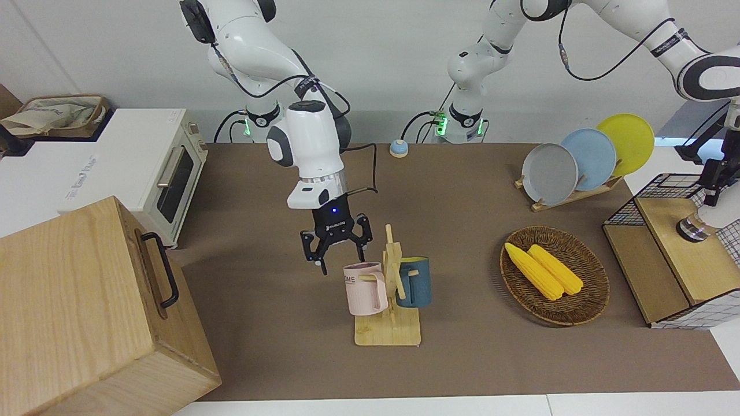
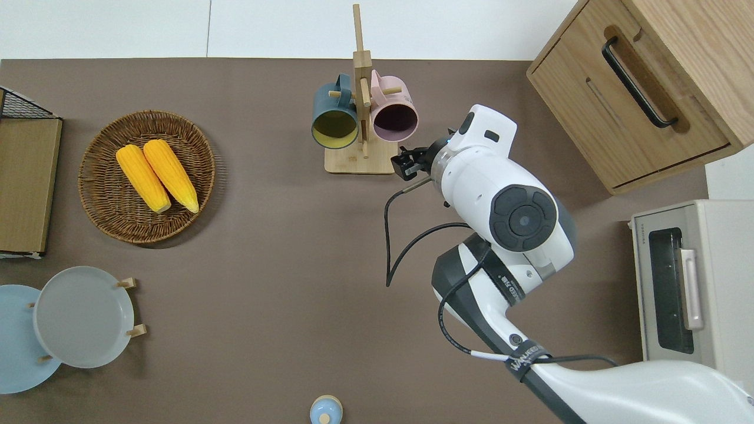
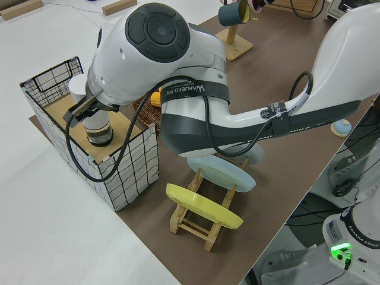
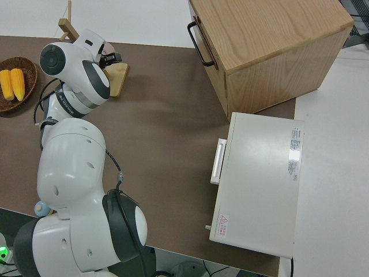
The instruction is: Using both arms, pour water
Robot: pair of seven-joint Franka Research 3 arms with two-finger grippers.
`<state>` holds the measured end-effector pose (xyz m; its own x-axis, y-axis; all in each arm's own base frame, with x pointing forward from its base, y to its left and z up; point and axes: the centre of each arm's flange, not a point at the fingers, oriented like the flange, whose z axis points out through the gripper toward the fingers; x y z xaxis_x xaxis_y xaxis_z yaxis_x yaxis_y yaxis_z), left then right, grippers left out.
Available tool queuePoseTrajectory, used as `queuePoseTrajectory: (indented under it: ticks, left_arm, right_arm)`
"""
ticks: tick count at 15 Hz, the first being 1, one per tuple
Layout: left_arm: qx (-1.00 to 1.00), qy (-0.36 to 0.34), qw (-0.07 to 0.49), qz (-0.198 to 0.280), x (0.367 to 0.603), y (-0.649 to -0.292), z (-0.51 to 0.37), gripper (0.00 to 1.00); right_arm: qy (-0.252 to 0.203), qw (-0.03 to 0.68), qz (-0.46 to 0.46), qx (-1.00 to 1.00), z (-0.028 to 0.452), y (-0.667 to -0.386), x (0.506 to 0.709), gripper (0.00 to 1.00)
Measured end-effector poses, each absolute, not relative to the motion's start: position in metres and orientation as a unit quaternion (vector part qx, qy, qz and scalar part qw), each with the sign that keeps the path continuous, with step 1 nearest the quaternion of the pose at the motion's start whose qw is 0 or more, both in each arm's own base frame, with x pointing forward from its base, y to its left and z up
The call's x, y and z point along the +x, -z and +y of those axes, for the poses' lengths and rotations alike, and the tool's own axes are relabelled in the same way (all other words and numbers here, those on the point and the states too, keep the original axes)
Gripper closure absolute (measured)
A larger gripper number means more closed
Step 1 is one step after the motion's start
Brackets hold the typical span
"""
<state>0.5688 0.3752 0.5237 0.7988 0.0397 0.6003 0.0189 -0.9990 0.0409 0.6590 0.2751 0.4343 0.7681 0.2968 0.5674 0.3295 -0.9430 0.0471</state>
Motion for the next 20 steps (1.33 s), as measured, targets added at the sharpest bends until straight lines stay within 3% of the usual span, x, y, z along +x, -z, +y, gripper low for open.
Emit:
queuePoseTrajectory:
  ticks: [1, 3, 5, 6, 9, 15, 18, 20]
  left_arm:
    - [0.946, -0.323, 0.017, 0.006, 0.568, -0.519, 0.376, 0.0]
    - [0.943, -0.333, 0.017, -0.002, 0.564, -0.507, 0.38, 0.0]
    - [0.941, -0.337, 0.014, -0.006, 0.562, -0.496, 0.381, 0.0]
    - [0.941, -0.339, 0.013, -0.007, 0.561, -0.49, 0.382, 0.0]
    - [0.94, -0.341, 0.014, -0.012, 0.56, -0.482, 0.382, 0.0]
    - [0.94, -0.34, 0.014, -0.014, 0.56, -0.478, 0.381, 0.03]
    - [0.939, -0.343, 0.012, -0.015, 0.563, -0.479, 0.377, 0.36]
    - [0.939, -0.344, 0.011, -0.015, 0.563, -0.479, 0.377, 0.36]
  right_arm:
    - [0.298, 0.026, -0.169, -0.939, 0.276, -0.433, 0.661, 0.26]
    - [0.303, 0.019, -0.178, -0.936, 0.279, -0.432, 0.665, 0.31]
    - [0.305, 0.017, -0.18, -0.935, 0.279, -0.43, 0.668, 0.5]
    - [0.305, 0.018, -0.18, -0.935, 0.28, -0.43, 0.668, 0.64]
    - [0.307, 0.017, -0.179, -0.934, 0.279, -0.432, 0.67, 0.9]
    - [0.31, 0.014, -0.178, -0.934, 0.277, -0.434, 0.673, 0.91]
    - [0.314, 0.014, -0.174, -0.933, 0.273, -0.438, 0.676, 0.93]
    - [0.314, 0.014, -0.174, -0.933, 0.272, -0.438, 0.676, 0.93]
